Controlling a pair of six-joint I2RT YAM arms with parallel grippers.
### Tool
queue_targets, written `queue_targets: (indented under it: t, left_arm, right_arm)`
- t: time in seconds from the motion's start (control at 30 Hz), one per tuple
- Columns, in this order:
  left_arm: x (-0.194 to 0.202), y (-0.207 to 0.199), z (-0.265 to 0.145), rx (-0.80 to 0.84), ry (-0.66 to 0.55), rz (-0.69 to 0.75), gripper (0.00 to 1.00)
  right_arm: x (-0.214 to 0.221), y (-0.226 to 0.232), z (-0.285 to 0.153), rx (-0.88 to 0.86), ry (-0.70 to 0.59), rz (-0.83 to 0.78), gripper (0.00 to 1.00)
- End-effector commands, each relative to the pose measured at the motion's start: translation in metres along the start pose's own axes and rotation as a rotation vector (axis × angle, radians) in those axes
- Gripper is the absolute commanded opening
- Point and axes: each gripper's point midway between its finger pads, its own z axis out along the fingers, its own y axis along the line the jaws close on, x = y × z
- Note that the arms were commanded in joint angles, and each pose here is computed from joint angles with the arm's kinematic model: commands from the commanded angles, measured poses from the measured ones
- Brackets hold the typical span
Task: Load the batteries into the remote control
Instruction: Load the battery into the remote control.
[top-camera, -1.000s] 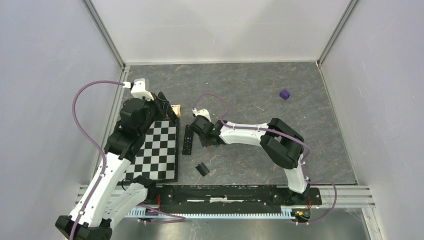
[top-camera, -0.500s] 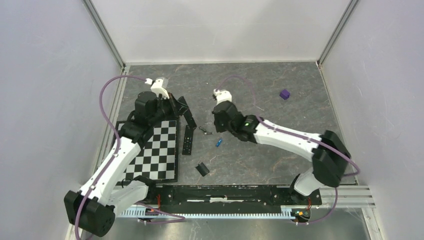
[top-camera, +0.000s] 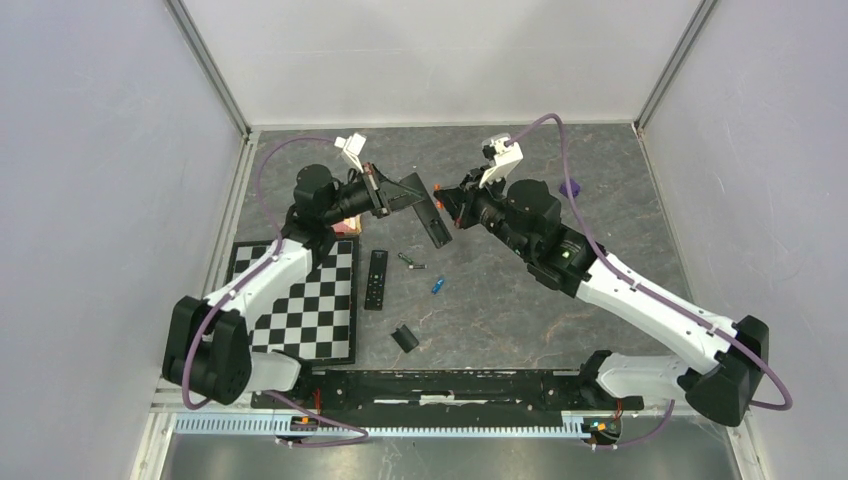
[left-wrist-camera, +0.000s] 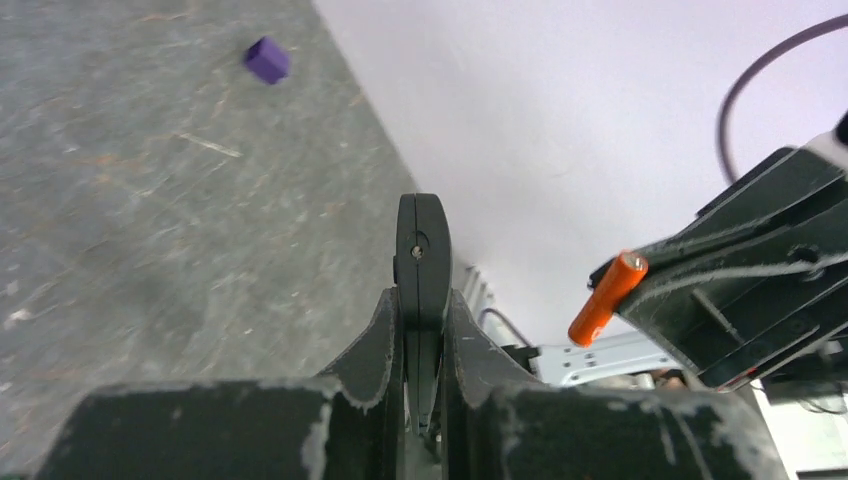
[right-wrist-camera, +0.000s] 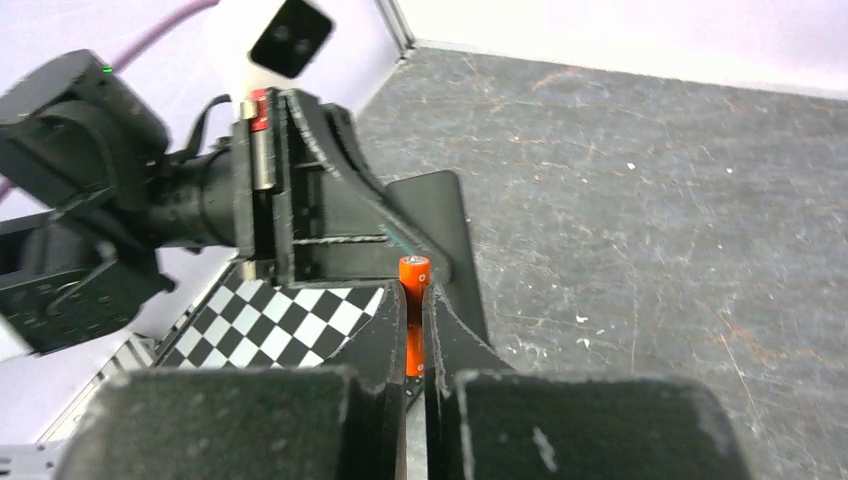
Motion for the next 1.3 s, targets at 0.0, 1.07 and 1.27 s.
queue_targets:
  t: [0.0,1.07,1.27]
  left_arm:
    - [-0.031,-0.069,0.001,0.28,-0.027,-0.031,0.02]
    - [-0.059,-0.099,0.004,0.402,0.015,-0.195,0.02]
    - [-0.057,-0.098,0.004,0.396,0.017,-0.192,0.02]
  right_arm:
    - [-0.022,0.016,-0.011,-0.097,-0.08,-0.049,0.04]
    - [-0.008,0.027,-0.033,-0.243,-0.057,-0.161,0.07]
    - [-0.003,0.027,-0.035,-0.243,-0.018,-0.157,0.23]
